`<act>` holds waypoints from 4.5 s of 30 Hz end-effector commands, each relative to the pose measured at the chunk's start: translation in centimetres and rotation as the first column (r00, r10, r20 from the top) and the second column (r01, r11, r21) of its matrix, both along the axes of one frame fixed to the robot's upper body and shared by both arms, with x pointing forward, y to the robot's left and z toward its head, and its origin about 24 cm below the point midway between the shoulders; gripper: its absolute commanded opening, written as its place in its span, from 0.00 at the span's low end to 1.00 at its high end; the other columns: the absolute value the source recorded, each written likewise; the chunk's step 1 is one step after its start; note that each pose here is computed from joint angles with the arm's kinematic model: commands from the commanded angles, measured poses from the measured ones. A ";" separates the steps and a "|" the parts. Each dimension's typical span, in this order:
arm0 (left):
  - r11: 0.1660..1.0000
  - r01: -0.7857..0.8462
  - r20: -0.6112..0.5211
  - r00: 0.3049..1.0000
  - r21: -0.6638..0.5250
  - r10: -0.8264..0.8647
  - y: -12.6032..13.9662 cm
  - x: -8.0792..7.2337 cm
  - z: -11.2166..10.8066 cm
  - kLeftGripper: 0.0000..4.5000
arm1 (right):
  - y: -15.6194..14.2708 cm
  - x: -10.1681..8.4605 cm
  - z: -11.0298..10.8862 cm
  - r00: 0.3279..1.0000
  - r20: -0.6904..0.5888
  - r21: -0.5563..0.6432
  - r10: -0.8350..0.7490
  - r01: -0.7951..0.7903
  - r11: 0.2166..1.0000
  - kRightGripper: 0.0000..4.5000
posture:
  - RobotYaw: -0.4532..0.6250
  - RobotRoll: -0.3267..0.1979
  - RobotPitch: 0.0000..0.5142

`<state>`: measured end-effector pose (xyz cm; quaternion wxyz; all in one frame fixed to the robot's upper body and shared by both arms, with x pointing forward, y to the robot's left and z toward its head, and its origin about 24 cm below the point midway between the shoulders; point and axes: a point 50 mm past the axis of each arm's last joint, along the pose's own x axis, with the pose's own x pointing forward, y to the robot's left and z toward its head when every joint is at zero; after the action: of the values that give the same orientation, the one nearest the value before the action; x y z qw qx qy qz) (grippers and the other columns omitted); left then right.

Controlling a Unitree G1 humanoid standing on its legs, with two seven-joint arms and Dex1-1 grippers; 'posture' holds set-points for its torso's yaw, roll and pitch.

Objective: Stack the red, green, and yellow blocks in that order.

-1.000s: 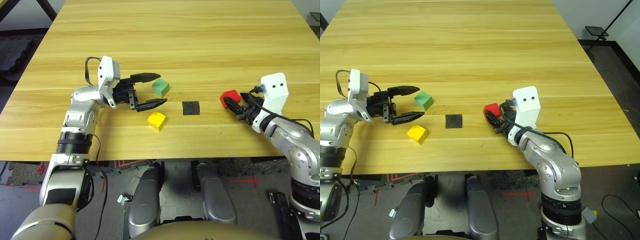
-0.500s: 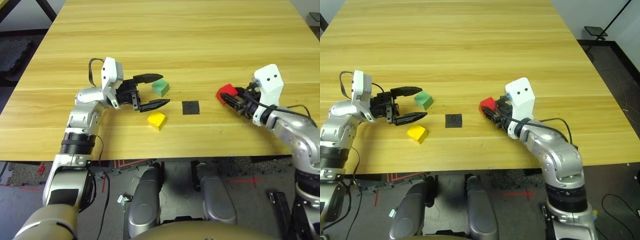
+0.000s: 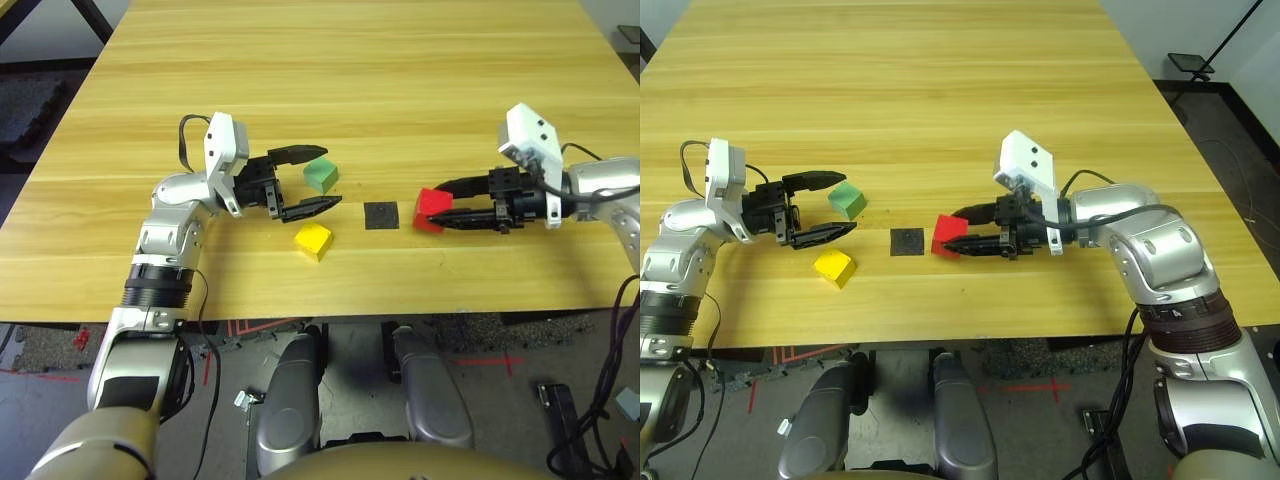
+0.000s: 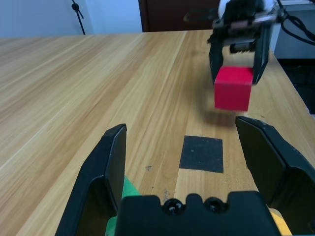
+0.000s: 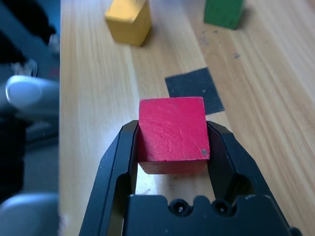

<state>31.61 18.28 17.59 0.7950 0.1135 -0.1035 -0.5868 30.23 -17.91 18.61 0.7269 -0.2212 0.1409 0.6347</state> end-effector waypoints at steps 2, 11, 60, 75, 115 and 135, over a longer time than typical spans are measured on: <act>1.000 0.001 -0.002 1.000 0.024 -0.001 -0.1 -0.1 -0.2 1.00 | 1.2 1.1 -0.8 0.991 0.101 -0.027 0.092 -0.090 0.996 0.46 | 0.61 0.69 0.43; 1.000 0.004 -0.012 1.000 0.021 -0.003 -0.4 -0.6 -0.6 1.00 | 2.8 3.0 -0.8 0.973 0.210 0.029 0.091 -0.099 0.995 0.46 | 0.63 0.70 0.43; 1.000 -0.010 -0.038 0.999 -0.001 0.010 -0.8 -1.2 -1.0 1.00 | 4.6 3.6 -3.9 0.980 0.158 0.042 0.120 -0.128 0.991 0.46 | 0.68 0.73 0.50; 1.000 -0.008 -0.047 0.999 -0.006 0.007 -0.9 -1.0 -1.1 1.00 | 3.5 3.8 -1.4 0.978 0.159 0.057 0.135 -0.145 0.988 1.00 | 0.67 0.74 0.50; 0.756 -0.602 -0.175 0.741 0.255 0.649 -2.0 -0.9 -0.6 1.00 | -3.3 -3.1 2.2 0.970 0.026 0.253 -0.242 0.228 0.940 1.00 | 0.61 0.77 0.39; 0.705 -0.632 -0.258 0.658 0.323 0.708 -3.0 -0.4 -1.9 1.00 | -2.5 -2.7 1.3 0.972 0.026 0.281 -0.232 0.215 0.935 1.00 | 0.60 0.80 0.42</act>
<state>31.29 15.49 15.60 0.9446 0.1178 0.1506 -0.2669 27.65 -20.55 20.40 0.8238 -0.1203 0.0502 0.5517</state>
